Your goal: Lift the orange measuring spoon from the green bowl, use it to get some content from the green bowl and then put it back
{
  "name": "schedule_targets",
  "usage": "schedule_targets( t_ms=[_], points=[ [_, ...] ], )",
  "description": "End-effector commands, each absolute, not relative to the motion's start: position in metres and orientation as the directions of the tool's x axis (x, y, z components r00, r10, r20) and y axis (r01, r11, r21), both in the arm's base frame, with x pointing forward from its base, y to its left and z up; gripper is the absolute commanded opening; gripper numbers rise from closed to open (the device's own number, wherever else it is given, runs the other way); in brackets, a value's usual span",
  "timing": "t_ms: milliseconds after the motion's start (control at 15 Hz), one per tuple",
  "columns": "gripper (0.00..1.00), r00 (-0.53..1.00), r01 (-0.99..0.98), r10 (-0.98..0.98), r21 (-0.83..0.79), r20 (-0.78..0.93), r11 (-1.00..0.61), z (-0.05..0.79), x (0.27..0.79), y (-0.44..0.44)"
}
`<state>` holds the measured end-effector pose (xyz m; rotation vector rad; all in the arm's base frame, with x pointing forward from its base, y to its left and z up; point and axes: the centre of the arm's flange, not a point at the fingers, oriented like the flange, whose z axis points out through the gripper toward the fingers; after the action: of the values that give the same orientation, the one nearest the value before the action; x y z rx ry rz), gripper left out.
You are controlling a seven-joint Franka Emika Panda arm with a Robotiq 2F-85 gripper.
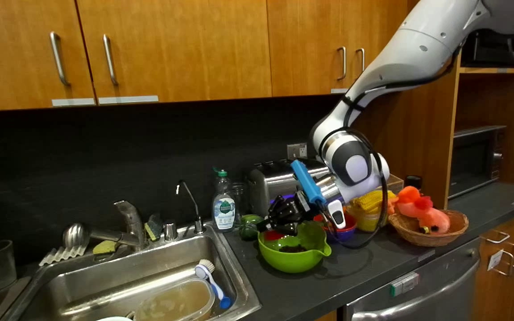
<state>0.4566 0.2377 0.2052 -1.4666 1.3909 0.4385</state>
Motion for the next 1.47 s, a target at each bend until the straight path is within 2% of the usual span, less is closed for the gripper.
schedule_targets(
  t_ms=[0, 533, 1400],
  points=[
    [0.01, 0.269, -0.897, -0.496, -0.403, -0.825, 0.184, 0.191, 0.436, 0.233],
    [0.01, 0.254, -0.916, -0.494, -0.371, -0.832, 0.155, 0.177, 0.423, 0.231],
    [0.01, 0.112, -0.953, -0.482, -0.232, -0.869, 0.197, 0.221, 0.418, 0.218]
  ],
)
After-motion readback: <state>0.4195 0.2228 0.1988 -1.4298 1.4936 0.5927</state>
